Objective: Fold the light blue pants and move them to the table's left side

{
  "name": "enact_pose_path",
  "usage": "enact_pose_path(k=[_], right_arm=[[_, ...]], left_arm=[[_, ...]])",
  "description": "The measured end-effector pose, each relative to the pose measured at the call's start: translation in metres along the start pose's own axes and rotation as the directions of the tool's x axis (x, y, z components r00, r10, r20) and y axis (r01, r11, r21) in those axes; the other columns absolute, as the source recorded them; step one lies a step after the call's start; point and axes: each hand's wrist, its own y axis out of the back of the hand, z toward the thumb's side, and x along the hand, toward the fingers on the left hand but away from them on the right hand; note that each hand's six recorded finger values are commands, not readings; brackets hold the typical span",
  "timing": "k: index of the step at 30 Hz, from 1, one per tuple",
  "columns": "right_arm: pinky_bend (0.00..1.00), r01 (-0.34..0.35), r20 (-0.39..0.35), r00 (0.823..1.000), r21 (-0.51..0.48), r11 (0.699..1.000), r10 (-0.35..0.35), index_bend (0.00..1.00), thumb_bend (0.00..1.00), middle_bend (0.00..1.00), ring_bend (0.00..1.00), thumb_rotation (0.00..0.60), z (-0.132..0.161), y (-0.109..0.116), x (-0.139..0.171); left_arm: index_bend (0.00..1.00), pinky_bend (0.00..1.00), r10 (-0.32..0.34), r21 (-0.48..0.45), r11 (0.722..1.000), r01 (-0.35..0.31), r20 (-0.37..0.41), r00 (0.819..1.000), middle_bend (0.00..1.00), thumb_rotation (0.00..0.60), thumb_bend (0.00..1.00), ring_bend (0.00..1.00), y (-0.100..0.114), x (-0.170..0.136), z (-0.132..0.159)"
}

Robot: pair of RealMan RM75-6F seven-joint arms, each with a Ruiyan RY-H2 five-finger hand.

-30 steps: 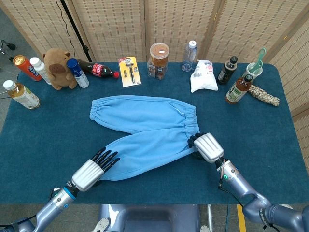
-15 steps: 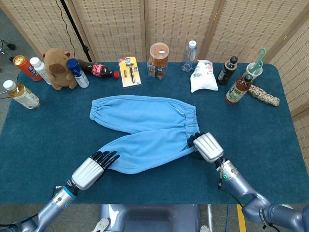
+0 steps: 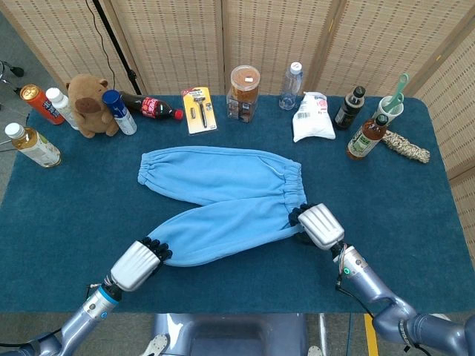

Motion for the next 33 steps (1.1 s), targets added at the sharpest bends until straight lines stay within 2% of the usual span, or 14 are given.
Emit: enact_pose_path(k=[11,19,28,33], right_arm=[[0.6,0.003,0.03,1.0,-0.08,0.997,-0.001,0.65,0.78,0.53,0.49,0.6,-0.003,0.008,-0.006],[0.6,0.015,0.11,0.994,-0.172,0.985,0.004,0.65,0.78,0.53,0.49,0.6,-0.011,0.02,-0.021],[0.6,0.018,0.221,0.975,-0.194,0.981,0.026,0.65,0.78,0.53,0.49,0.6,-0.029,0.035,-0.045],[0.6,0.04,0.282,0.959,-0.173,0.984,0.01,0.65,0.78,0.53,0.49,0.6,-0.039,0.045,-0.063]], left_arm=[[0.75,0.66,0.083,-0.025,0.996,-0.084,-0.043,0.996,0.63,0.6,0.64,0.6,0.025,0.007,-0.019],[0.75,0.66,0.129,-0.017,0.991,-0.131,-0.101,0.987,0.63,0.6,0.64,0.6,0.047,0.022,-0.043],[0.75,0.66,0.142,-0.024,0.989,-0.148,-0.165,0.976,0.63,0.6,0.64,0.6,0.064,0.047,-0.07],[0.76,0.66,0.135,-0.008,0.99,-0.139,-0.193,0.972,0.63,0.6,0.64,0.6,0.07,0.065,-0.082]])
